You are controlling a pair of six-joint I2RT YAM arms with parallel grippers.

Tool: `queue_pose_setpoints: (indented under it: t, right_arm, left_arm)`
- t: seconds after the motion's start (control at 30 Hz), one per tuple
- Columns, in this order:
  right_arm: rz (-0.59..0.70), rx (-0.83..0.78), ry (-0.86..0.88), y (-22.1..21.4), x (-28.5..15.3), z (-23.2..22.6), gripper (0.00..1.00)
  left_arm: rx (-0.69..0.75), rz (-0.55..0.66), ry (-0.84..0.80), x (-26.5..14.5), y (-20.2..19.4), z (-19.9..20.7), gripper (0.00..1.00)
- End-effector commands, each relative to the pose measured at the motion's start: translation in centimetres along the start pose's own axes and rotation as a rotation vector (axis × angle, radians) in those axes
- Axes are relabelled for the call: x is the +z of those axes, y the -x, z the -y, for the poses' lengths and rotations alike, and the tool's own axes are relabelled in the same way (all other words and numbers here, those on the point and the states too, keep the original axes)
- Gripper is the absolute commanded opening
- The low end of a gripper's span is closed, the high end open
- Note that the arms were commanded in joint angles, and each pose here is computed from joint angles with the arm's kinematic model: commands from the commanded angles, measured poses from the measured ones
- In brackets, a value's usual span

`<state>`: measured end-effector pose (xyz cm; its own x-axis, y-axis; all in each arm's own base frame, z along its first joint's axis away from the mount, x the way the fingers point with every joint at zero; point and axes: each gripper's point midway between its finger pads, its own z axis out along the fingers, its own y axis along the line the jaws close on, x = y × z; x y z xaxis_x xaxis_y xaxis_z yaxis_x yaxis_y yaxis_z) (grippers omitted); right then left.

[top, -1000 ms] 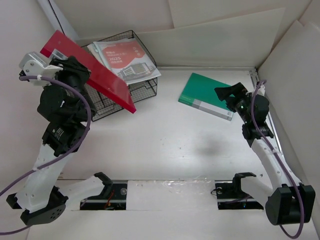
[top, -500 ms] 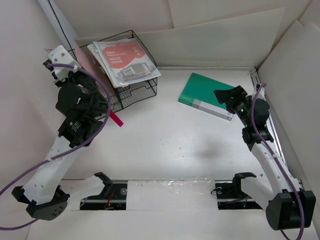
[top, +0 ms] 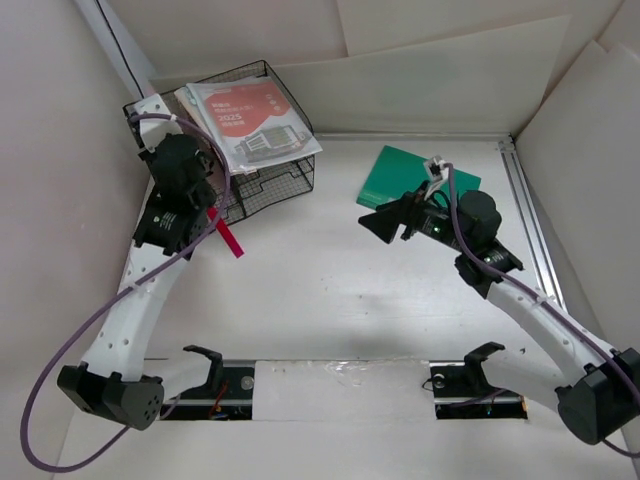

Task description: Organize the desk

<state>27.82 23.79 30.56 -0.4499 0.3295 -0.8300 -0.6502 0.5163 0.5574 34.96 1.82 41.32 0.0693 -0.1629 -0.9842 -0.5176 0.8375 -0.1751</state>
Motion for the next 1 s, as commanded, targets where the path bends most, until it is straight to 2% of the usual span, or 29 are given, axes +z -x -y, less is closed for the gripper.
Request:
queue_pose_setpoints:
  t: [0.0,0.23,0.33,0.43,0.6,0.77,0.83,0.97]
  right_arm:
    - [0.029,-0.126,0.061,1.6,1.1,-1.9,0.95]
    - [0.027,-0.124,0.031,0.8,1.9,-2.1,0.95]
    - [0.028,-0.133,0.031,0.3,2.2,-2.8,0.95]
    - [0.027,-0.15,0.032,-0.1,2.5,-3.4,0.95]
    - [0.036,-0.149,0.018,-0.1,2.6,-3.4,0.95]
    - [0.035,-0.149,0.019,-0.3,2.7,-3.6,0.95]
    - [0.035,-0.149,0.019,-0.3,2.7,-3.7,0.95]
    - [0.022,-0.146,0.022,-0.8,2.9,-3.7,0.95]
  left_arm:
    - [-0.132,0.072,-0.063,-0.3,3.7,-1.0,0.0]
    - [-0.055,0.059,0.01,3.6,3.0,-4.0,0.0]
    - [-0.064,0.094,0.027,4.8,4.8,-4.6,0.0]
    - [-0.056,0.132,0.02,6.5,7.2,-4.1,0.0]
    - [0.001,0.107,0.039,8.8,6.9,-3.2,0.0]
    - [0.0,0.087,-0.012,7.8,6.3,-2.9,0.0]
    - [-0.069,0.12,-0.043,6.2,7.8,-3.0,0.0]
    - [-0.073,0.143,-0.006,4.1,11.0,-4.3,0.0]
